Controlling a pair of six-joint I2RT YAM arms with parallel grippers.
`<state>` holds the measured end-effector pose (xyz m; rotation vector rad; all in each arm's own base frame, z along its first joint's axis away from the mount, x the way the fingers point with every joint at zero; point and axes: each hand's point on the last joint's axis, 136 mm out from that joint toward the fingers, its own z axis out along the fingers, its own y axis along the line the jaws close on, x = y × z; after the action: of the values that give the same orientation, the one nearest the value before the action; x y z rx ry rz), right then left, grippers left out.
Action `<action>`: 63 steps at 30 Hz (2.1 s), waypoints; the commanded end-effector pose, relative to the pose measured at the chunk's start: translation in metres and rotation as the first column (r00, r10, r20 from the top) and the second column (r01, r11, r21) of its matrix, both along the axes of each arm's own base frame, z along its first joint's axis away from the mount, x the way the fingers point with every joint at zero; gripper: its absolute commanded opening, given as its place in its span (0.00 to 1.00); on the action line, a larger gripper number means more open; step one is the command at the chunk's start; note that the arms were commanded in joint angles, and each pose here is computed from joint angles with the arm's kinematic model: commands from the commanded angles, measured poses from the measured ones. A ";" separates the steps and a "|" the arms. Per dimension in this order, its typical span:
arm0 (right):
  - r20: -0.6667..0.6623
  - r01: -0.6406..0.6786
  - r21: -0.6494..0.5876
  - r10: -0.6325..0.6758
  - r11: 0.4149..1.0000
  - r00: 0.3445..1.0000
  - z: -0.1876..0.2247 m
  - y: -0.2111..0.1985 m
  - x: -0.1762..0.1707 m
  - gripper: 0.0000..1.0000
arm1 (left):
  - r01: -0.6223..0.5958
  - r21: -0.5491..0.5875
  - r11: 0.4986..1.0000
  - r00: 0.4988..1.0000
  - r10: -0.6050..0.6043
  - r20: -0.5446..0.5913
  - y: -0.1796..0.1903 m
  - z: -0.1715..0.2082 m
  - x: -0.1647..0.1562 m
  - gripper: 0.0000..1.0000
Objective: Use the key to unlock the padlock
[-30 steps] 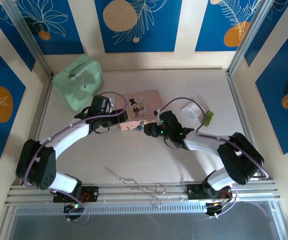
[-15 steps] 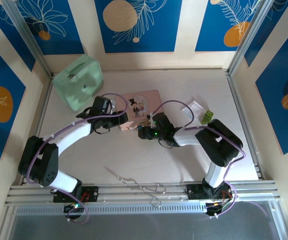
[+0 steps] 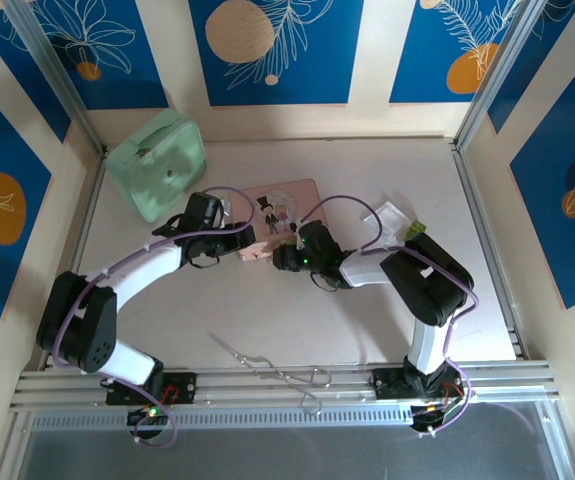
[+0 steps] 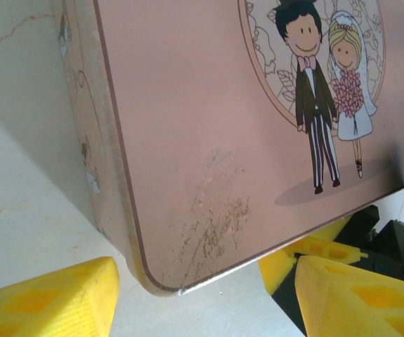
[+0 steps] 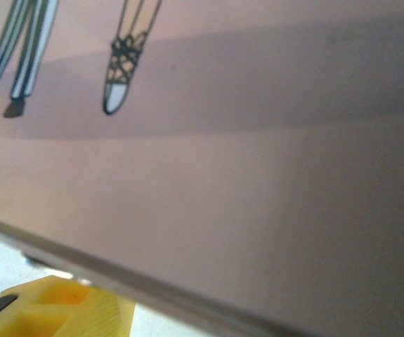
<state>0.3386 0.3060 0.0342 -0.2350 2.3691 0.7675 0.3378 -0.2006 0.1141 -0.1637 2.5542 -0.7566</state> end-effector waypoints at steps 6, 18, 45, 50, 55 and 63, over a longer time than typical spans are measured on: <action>0.017 -0.054 -0.009 0.054 0.999 0.998 0.000 0.013 -0.004 0.47 | 0.028 -0.001 1.000 1.000 -0.028 -0.008 -0.002 0.000 0.001 0.67; -0.016 -0.053 -0.042 0.052 0.998 0.999 -0.006 0.008 -0.012 0.27 | 0.024 0.002 1.000 1.000 -0.024 -0.012 -0.002 0.001 0.003 0.66; -0.148 -0.004 -0.007 0.003 1.000 0.989 -0.010 0.009 -0.056 0.01 | 0.015 0.029 0.999 1.000 -0.015 -0.026 0.002 -0.016 0.002 0.66; -0.156 0.006 0.000 -0.006 1.000 0.988 -0.011 0.008 -0.059 0.00 | 0.017 0.027 1.000 0.999 -0.016 -0.028 0.002 -0.019 0.001 0.66; -0.144 0.012 0.001 -0.011 1.000 0.990 -0.010 0.008 -0.057 0.00 | 0.021 0.023 1.000 0.999 -0.020 -0.028 0.001 -0.018 0.001 0.66; -0.147 0.031 -0.013 -0.033 0.999 0.989 -0.014 0.004 -0.055 0.00 | 0.019 0.011 1.000 0.999 -0.019 -0.032 0.000 -0.021 0.002 0.65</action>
<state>0.2967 0.3180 0.0356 -0.1684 2.4425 0.8053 0.3396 -0.2006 0.0992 -0.1511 2.5875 -0.7333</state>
